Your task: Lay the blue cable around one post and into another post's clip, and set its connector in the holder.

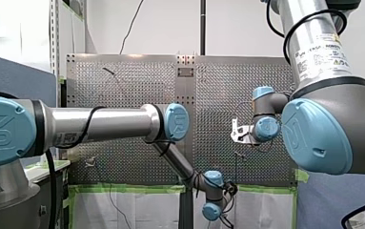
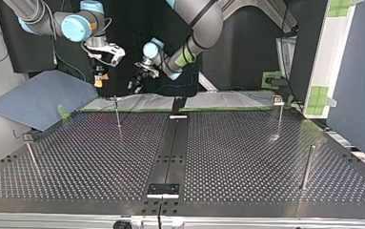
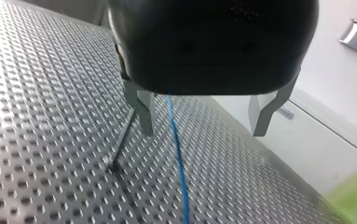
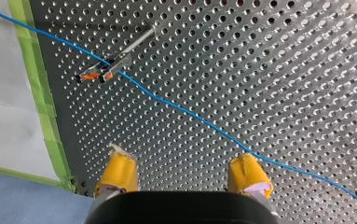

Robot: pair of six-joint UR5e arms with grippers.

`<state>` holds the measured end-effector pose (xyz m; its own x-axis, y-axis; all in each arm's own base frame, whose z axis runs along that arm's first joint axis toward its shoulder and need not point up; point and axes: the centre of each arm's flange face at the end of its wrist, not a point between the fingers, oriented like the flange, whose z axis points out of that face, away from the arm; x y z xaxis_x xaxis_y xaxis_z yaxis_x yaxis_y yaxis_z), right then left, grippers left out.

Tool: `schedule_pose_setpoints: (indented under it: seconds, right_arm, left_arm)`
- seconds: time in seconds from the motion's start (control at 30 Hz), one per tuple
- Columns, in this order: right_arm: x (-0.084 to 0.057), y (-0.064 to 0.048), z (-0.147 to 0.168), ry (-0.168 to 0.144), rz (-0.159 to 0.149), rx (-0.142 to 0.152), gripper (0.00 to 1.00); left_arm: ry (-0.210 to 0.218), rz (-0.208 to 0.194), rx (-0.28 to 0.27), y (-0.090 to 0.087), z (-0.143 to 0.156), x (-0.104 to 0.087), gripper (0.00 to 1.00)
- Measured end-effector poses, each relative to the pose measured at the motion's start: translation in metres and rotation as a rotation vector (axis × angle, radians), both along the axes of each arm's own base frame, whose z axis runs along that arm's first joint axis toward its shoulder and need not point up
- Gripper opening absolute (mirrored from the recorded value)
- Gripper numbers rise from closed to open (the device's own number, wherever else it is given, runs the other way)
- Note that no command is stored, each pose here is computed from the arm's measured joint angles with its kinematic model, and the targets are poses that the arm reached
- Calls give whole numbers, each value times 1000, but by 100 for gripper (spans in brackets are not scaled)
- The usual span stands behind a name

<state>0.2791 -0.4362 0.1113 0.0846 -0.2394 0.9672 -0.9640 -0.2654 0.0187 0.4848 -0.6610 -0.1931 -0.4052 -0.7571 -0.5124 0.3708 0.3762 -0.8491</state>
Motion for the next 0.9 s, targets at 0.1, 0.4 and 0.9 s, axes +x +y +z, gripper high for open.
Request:
schedule_pose_setpoints:
  seconds: [0.1,0.4,0.9]
  right_arm:
    - [0,0,0,0,0,0,98]
    - [0,0,0,2,1,-1,98]
    - [0,0,0,6,2,-1,98]
  left_arm:
    - [-36,21,-38,-10,14,5,100]
    - [-110,70,-97,-28,49,24,100]
    - [-108,170,-12,2,32,39,100]
